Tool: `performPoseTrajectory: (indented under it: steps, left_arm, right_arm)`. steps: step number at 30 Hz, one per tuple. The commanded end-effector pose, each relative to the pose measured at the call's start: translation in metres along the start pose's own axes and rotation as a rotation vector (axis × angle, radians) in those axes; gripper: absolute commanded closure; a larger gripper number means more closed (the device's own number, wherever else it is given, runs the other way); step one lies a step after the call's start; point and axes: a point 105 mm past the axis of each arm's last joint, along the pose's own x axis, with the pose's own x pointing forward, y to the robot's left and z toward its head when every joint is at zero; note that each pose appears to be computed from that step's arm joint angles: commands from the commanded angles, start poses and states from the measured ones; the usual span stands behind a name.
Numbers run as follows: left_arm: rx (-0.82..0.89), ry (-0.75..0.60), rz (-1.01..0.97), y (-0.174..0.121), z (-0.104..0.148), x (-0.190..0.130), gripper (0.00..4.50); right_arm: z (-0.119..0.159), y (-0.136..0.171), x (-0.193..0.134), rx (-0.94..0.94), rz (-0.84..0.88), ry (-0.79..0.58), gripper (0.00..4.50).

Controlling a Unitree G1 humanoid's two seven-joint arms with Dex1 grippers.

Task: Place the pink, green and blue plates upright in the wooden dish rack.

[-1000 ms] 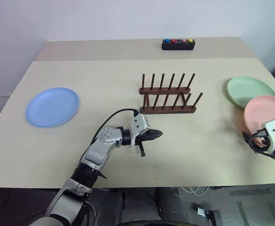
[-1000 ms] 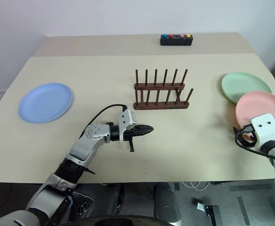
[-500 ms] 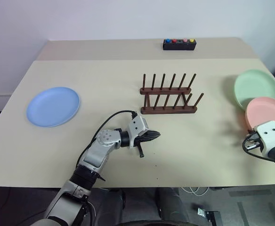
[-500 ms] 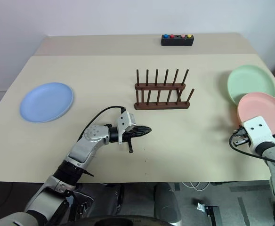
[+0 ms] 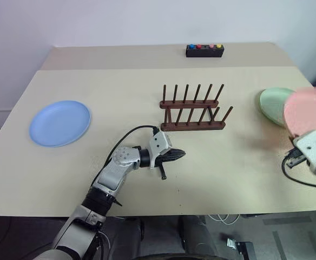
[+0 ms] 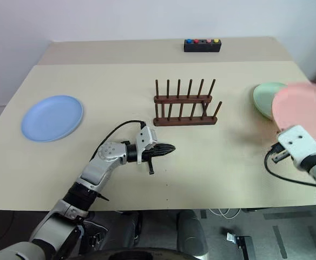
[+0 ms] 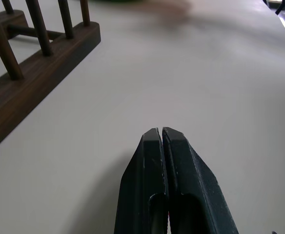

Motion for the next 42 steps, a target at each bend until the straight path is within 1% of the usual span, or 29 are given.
performPoseTrajectory:
  steps: [1, 4, 7, 9, 11, 13, 15, 20, 24, 31, 42]
  left_arm:
    - [0.033, -0.027, 0.002, 0.003, 0.009, 0.001, 4.45]
    - [0.033, -0.031, 0.003, 0.003, 0.009, 0.001, 4.45]
    - [0.033, -0.037, 0.001, 0.002, 0.01, 0.002, 4.45]
    - [0.033, -0.04, 0.001, 0.002, 0.011, 0.002, 4.45]
    - [0.033, -0.045, 0.01, 0.003, 0.012, 0.0, 4.45]
    - [0.032, -0.046, 0.018, 0.004, 0.013, -0.002, 4.45]
    - [0.025, -0.059, 0.023, 0.004, 0.015, -0.005, 4.45]
    - [-0.016, -0.138, 0.017, 0.001, 0.028, -0.013, 4.45]
    - [-0.024, -0.165, 0.008, -0.001, 0.034, -0.019, 4.45]
    - [-0.023, -0.168, 0.007, -0.002, 0.036, -0.021, 4.45]
    - [-0.02, -0.154, -0.001, -0.004, 0.034, -0.02, 4.45]
  right_arm:
    - [0.07, -0.015, -0.001, -0.017, 0.021, -0.263, 4.47]
    - [0.12, -0.006, 0.003, 0.075, 0.115, -0.474, 4.47]
    - [0.171, 0.002, 0.005, 0.251, 0.229, -0.699, 4.47]
    - [0.192, 0.005, 0.004, 0.329, 0.292, -0.79, 4.47]
    - [0.214, 0.004, 0.003, 0.459, 0.37, -0.899, 4.47]
    - [0.226, 0.001, 0.003, 0.568, 0.432, -0.961, 4.47]
    - [0.228, -0.002, 0.007, 0.643, 0.458, -0.974, 4.47]
    - [0.217, -0.008, 0.017, 0.823, 0.505, -0.962, 4.47]
    - [0.209, -0.012, 0.02, 0.939, 0.525, -0.961, 4.47]
    - [0.197, -0.001, 0.024, 0.992, 0.574, -0.915, 4.47]
    - [0.176, -0.001, 0.045, 1.136, 0.548, -0.835, 4.47]
